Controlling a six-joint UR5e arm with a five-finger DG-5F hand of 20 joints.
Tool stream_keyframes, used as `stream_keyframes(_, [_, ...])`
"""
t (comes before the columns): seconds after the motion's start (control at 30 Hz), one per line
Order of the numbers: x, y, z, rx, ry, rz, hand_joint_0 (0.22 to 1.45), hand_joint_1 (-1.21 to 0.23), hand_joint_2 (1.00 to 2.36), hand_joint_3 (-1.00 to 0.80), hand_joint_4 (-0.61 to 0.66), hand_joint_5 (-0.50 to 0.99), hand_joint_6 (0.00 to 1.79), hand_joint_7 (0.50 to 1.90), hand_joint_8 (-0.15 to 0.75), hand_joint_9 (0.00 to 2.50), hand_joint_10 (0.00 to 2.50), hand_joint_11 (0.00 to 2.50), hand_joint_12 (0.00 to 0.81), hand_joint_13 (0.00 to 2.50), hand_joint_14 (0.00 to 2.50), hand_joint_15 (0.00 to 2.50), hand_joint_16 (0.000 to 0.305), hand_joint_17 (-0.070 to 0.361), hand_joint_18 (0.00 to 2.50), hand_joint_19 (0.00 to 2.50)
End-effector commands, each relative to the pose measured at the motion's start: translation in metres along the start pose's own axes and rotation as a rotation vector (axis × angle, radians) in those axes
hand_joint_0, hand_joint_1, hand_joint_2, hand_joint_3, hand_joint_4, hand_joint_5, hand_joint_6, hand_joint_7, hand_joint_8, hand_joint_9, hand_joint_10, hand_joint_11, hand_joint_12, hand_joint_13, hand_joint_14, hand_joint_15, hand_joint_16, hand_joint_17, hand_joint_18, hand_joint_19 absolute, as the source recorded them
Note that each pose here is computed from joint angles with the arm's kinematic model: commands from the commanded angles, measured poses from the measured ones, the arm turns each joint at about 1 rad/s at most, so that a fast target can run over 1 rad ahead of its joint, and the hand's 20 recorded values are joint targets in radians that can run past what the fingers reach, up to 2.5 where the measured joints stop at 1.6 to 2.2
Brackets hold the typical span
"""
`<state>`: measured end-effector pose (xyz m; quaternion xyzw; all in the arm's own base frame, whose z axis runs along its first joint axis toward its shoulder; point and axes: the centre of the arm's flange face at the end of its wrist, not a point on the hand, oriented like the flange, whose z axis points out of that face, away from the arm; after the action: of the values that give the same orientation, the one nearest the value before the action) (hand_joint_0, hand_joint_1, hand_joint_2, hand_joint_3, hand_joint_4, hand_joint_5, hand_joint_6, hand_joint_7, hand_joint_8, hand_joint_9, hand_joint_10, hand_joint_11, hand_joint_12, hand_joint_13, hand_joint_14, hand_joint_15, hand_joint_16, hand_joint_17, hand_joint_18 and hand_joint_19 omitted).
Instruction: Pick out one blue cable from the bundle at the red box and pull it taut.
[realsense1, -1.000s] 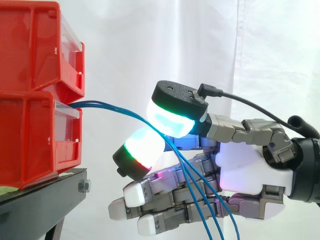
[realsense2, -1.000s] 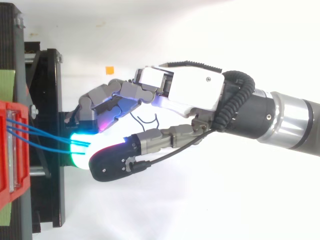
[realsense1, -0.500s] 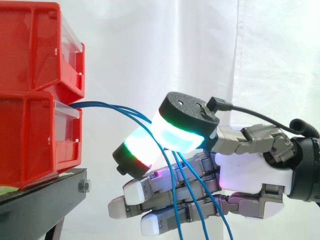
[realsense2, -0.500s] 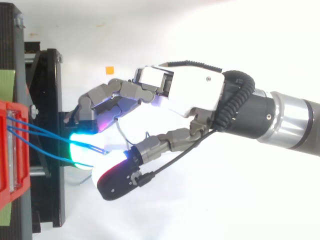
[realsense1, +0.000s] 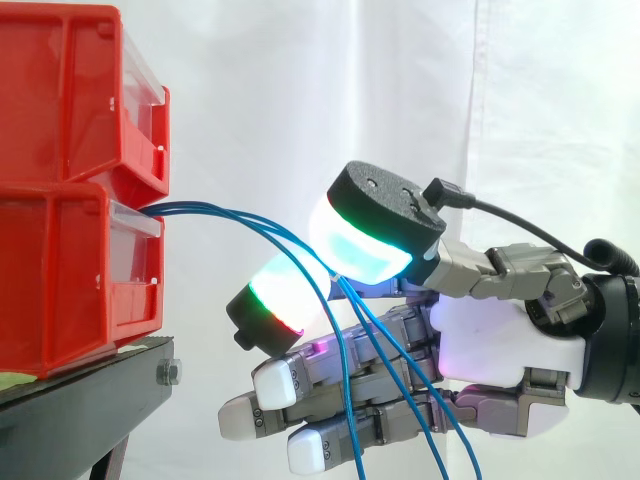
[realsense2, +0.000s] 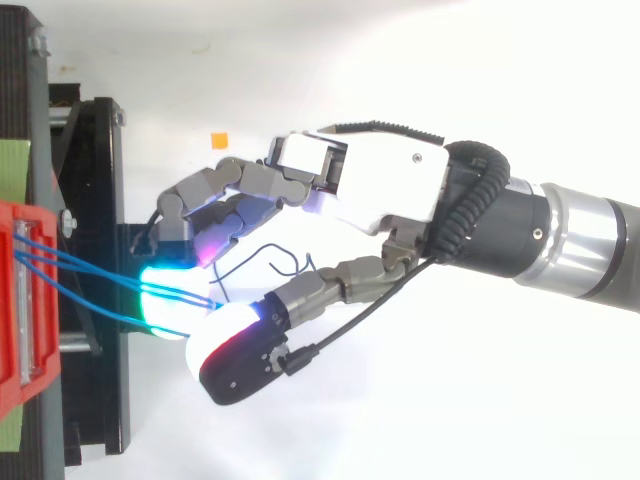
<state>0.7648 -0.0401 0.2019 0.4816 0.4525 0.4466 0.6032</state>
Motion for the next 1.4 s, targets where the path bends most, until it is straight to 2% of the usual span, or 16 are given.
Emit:
stream_keyframes(0.0, [0.0,0.0001,0.0,0.0,0.0,0.0,0.46,-0.7,1.0,-0.5,0.21,-0.16,0.75,1.03,0.315,0.82,0.01,0.42,0.344,0.66,0.0,0.09,0.053,0.118,0.68,0.37])
stream_keyframes(0.07, [0.0,0.0001,0.0,0.0,0.0,0.0,0.45,-0.66,1.0,-0.5,0.2,-0.15,0.74,1.05,0.317,0.83,0.01,0.41,0.347,0.66,0.0,0.09,0.053,0.119,0.68,0.38])
stream_keyframes(0.2, [0.0,0.0001,0.0,0.0,0.0,0.0,0.5,-0.47,1.0,-0.5,0.18,-0.13,0.71,1.13,0.303,0.85,0.02,0.4,0.329,0.64,0.01,0.1,0.049,0.111,0.64,0.41])
stream_keyframes(0.47, [-0.0012,-0.0001,0.0002,0.0,-0.002,0.001,0.54,-0.45,1.0,-0.5,0.13,-0.12,0.67,1.19,0.292,0.86,0.01,0.4,0.318,0.64,0.01,0.12,0.047,0.105,0.61,0.46])
stream_keyframes(0.5, [-0.0011,0.0006,0.0007,-0.001,-0.002,0.002,0.58,-0.45,1.0,-0.5,0.12,-0.12,0.67,1.21,0.288,0.87,0.02,0.41,0.312,0.63,0.0,0.13,0.046,0.102,0.6,0.47])
stream_keyframes(0.6, [-0.0011,0.0006,0.0007,-0.001,-0.002,0.002,0.61,-0.5,1.0,-0.5,0.11,-0.12,0.66,1.22,0.281,0.85,0.02,0.41,0.309,0.62,0.01,0.14,0.045,0.102,0.58,0.48])
stream_keyframes(0.67, [-0.0023,0.0004,0.0008,-0.001,-0.003,0.002,0.61,-0.52,1.01,-0.43,0.11,-0.12,0.66,1.23,0.282,0.85,0.02,0.42,0.312,0.62,0.01,0.14,0.046,0.103,0.57,0.49])
stream_keyframes(1.0, [-0.001,0.0019,0.0016,-0.004,-0.002,0.0,0.6,-0.71,1.02,-0.31,0.11,-0.14,0.68,1.26,0.278,0.8,0.02,0.41,0.32,0.59,0.01,0.15,0.048,0.107,0.55,0.49])
stream_keyframes(1.1, [-0.001,0.0012,0.0011,-0.003,-0.002,-0.001,0.61,-0.74,1.02,-0.29,0.08,-0.17,0.75,1.16,0.274,0.78,0.02,0.41,0.319,0.59,0.01,0.14,0.048,0.107,0.56,0.48])
stream_keyframes(1.27, [-0.0007,0.0044,0.0036,-0.014,-0.004,0.002,0.63,-0.79,1.02,-0.33,0.05,-0.2,0.81,1.12,0.263,0.76,0.02,0.42,0.315,0.59,0.01,0.14,0.048,0.107,0.56,0.47])
stream_keyframes(1.37, [-0.0006,0.0053,0.0042,-0.017,-0.004,0.001,0.63,-0.81,1.01,-0.41,0.04,-0.2,0.83,1.09,0.262,0.75,0.02,0.41,0.315,0.58,0.01,0.13,0.048,0.107,0.56,0.47])
